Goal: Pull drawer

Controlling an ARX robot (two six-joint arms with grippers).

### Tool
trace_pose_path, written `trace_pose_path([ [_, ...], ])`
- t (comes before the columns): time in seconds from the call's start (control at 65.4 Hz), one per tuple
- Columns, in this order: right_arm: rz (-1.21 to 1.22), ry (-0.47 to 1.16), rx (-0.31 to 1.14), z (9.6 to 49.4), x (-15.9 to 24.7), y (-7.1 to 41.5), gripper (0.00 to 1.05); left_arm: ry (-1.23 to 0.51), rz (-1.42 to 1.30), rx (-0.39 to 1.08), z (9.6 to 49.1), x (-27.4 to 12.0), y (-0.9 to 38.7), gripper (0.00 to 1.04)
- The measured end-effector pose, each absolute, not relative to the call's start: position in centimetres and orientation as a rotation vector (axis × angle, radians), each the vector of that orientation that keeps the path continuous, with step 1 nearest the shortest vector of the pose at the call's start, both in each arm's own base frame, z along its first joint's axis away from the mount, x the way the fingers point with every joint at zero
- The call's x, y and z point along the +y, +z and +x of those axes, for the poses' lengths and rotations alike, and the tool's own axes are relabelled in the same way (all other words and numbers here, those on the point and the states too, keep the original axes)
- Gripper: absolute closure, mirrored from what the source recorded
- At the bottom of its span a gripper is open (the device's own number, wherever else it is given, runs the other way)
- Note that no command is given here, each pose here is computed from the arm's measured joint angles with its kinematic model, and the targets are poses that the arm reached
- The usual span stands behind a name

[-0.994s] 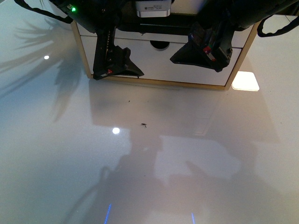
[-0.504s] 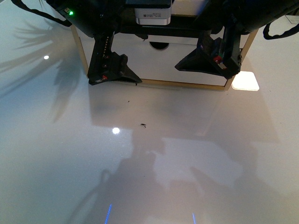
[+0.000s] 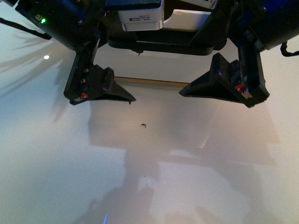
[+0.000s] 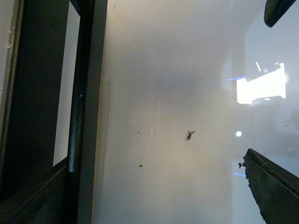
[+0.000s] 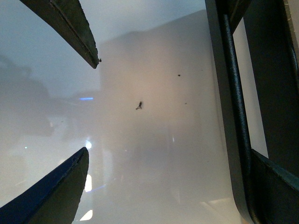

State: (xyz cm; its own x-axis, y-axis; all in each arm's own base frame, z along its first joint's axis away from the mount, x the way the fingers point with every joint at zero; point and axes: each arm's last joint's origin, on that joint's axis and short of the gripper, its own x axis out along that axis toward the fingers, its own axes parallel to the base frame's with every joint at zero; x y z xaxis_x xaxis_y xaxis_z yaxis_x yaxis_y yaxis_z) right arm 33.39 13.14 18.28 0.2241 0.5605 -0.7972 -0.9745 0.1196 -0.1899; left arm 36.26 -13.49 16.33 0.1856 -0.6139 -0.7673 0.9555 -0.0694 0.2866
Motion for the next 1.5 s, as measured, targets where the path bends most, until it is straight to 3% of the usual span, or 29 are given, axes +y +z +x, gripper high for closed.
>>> trace_pose_path([
  [0.352,-0.794,1.244,0.636,29.2,13.6,18.2,0.09,-1.377,0.909,0.456,32.1,-11.9,16.5,0.07],
  [0.581,-0.612,1.185,0.526,27.8,12.6,19.1,0.09,-1.23,0.845,0.329,31.3,-10.3,17.6,0.07],
  [0.78,-0.459,1.099,0.37,26.1,10.7,22.5,0.09,-1.125,0.765,0.181,30.1,-9.3,21.0,0.07],
  [1.131,-0.252,0.571,0.128,20.6,4.3,25.0,0.09,-0.618,0.564,-0.018,24.0,-4.4,24.7,0.07],
  [1.498,0.039,0.116,0.044,13.0,0.8,22.8,0.09,-0.187,0.15,0.025,15.8,-0.1,22.4,0.07],
])
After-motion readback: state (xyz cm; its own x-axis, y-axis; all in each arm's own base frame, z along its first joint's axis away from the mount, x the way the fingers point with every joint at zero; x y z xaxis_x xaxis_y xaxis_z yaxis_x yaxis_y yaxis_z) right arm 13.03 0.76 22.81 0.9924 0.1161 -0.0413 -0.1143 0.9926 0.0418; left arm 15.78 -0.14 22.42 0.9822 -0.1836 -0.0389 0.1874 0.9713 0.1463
